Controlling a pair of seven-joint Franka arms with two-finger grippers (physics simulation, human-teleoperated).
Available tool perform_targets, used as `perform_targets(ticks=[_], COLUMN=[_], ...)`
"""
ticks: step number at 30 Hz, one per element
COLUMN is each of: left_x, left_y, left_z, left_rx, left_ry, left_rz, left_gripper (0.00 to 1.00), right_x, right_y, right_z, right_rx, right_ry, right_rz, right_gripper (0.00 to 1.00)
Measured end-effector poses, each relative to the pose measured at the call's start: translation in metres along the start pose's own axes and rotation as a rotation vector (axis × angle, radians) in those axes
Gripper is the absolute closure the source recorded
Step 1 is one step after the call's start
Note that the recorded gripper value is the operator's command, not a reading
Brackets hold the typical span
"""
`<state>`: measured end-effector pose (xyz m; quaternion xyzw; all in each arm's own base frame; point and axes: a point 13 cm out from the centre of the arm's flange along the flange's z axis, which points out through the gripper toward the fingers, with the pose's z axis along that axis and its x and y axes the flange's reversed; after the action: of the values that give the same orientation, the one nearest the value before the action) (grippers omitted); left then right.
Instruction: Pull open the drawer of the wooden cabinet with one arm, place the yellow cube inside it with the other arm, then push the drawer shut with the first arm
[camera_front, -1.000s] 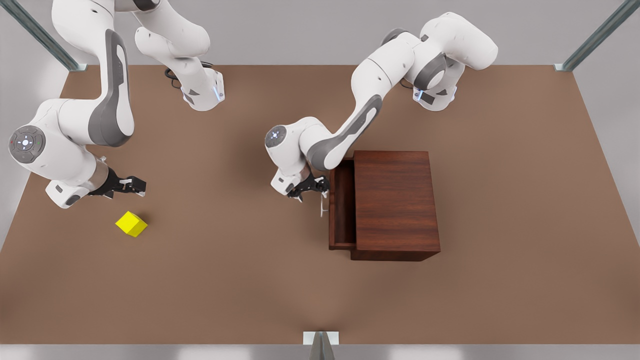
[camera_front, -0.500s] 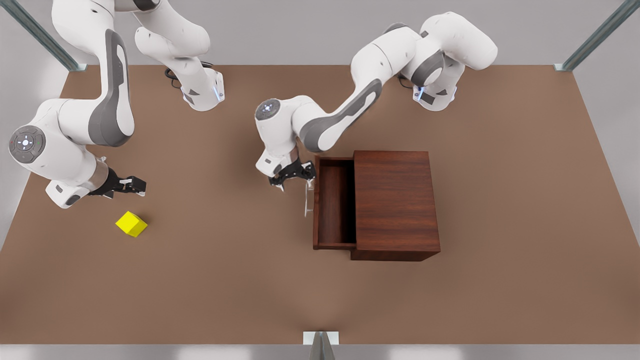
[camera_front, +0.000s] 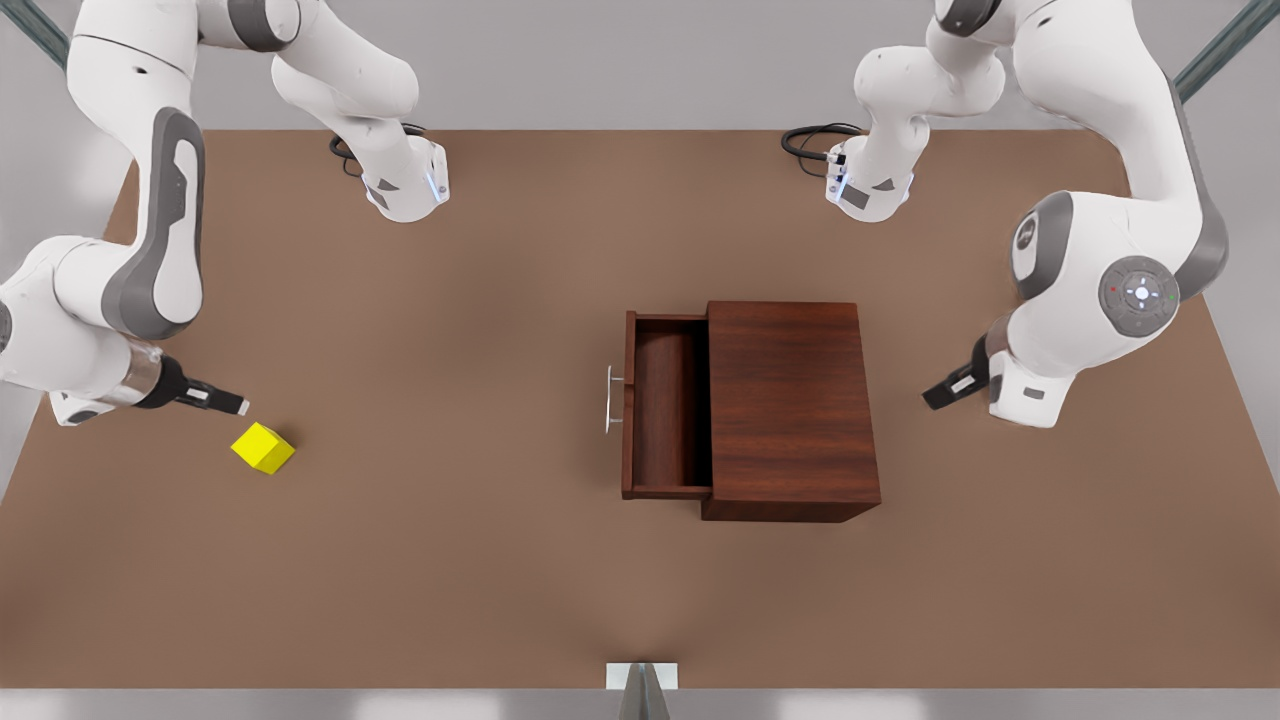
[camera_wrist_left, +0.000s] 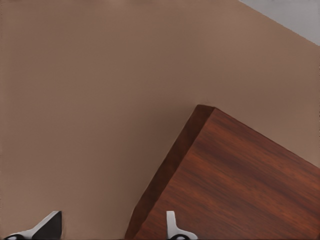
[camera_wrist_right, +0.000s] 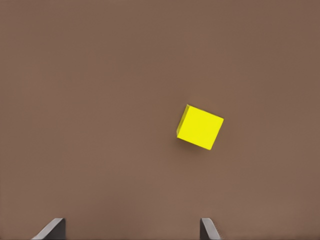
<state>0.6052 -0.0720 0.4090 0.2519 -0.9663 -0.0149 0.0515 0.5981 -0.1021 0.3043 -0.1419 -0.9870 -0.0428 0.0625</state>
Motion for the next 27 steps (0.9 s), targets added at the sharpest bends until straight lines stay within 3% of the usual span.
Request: perform_targets(ticks=[6,13,18,23,27], left_x=[-0.012,-0.001,-0.022,-0.025,-0.033], left_y=[0.007,0.058,0.042,0.033,0.078], left_z=[-0.024,-0.016,-0.032,-0.016,-0.012], left_rx=[-0.023,-0.002,0.042,0.033,0.040], left_ry=[-0.064,-0.047,-0.061,-0.038,0.025], left_rz=[0.171,0.244,0.310,0.380,0.338], left_gripper=[0.00,0.00,0.00,0.00,0.00], right_x=[-0.028,-0.083,-0.104,-0.080,-0.064], right_y=[-0.009,-0.070,-0.089,-0.093,-0.098], right_z=[0.062,0.061,0.112,0.174,0.192], right_rx=[0.011,0.024,0.035,0.041,0.038], right_ry=[0.008,-0.079,-0.047,0.007,-0.016], right_rz=[0.081,0.224,0.286,0.326,0.353], right_gripper=[0.00,0.00,0.00,0.00,0.00])
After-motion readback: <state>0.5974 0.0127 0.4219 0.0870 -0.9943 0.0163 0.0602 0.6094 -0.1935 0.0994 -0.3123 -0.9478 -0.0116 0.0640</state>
